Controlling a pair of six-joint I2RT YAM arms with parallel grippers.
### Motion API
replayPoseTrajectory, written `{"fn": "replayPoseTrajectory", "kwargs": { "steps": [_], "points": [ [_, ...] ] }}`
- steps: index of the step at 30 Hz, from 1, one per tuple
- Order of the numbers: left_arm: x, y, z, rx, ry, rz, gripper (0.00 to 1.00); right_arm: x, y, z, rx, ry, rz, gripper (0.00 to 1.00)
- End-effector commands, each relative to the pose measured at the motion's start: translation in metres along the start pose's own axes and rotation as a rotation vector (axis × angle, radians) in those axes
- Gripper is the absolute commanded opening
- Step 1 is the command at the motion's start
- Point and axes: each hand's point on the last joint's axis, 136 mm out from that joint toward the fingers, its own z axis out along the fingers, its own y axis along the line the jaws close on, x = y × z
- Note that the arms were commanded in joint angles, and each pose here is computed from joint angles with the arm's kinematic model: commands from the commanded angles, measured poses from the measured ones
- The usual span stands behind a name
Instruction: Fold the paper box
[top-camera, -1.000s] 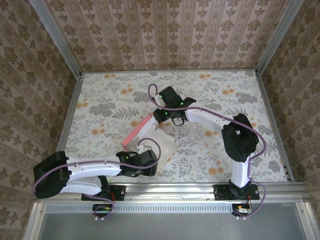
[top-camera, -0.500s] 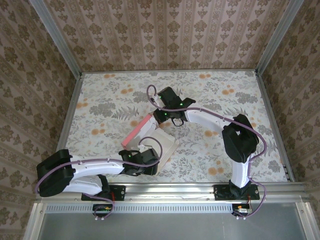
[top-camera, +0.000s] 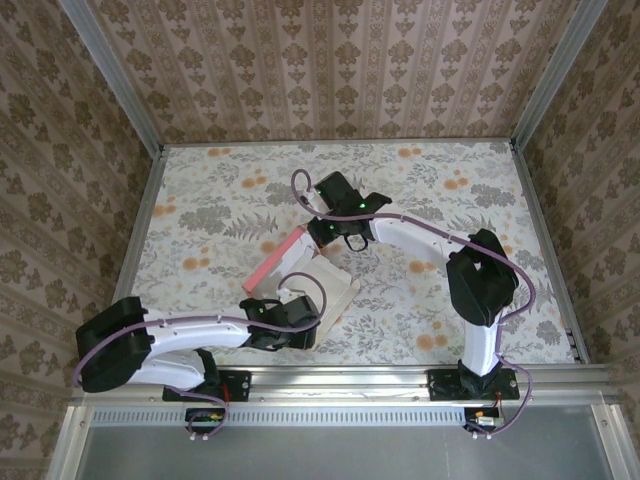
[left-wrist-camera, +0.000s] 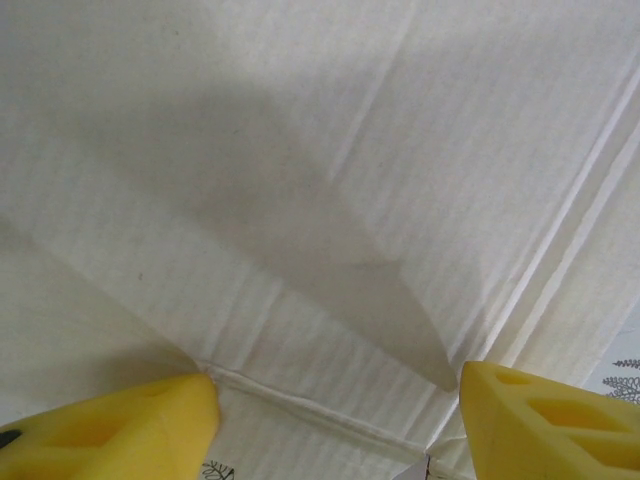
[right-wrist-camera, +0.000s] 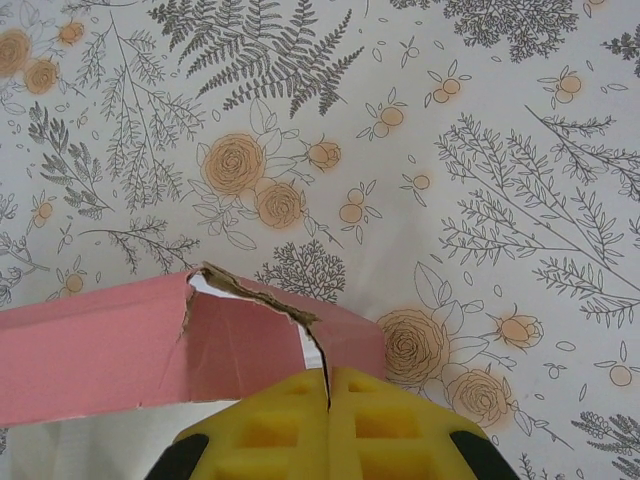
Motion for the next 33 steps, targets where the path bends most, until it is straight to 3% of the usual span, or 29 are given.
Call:
{"fn": "replayPoseTrajectory", "kwargs": {
  "steps": [1,12,33],
  "points": [
    [0.024,0.016,0.015,-0.046,0.098,-0.004,0.67,-0.007,0.006,-0.017,-0.004,-0.001,-0.014,0.01],
    [0.023,0.014,0.016,-0.043,0.101,0.003,0.67,-0.006,0.003,-0.010,0.018,0.043,-0.051,0.02],
    [0.023,0.012,0.018,-0.046,0.108,0.007,0.67,0.016,0.013,-0.012,-0.011,0.115,0.036,0.01]
  ]
}}
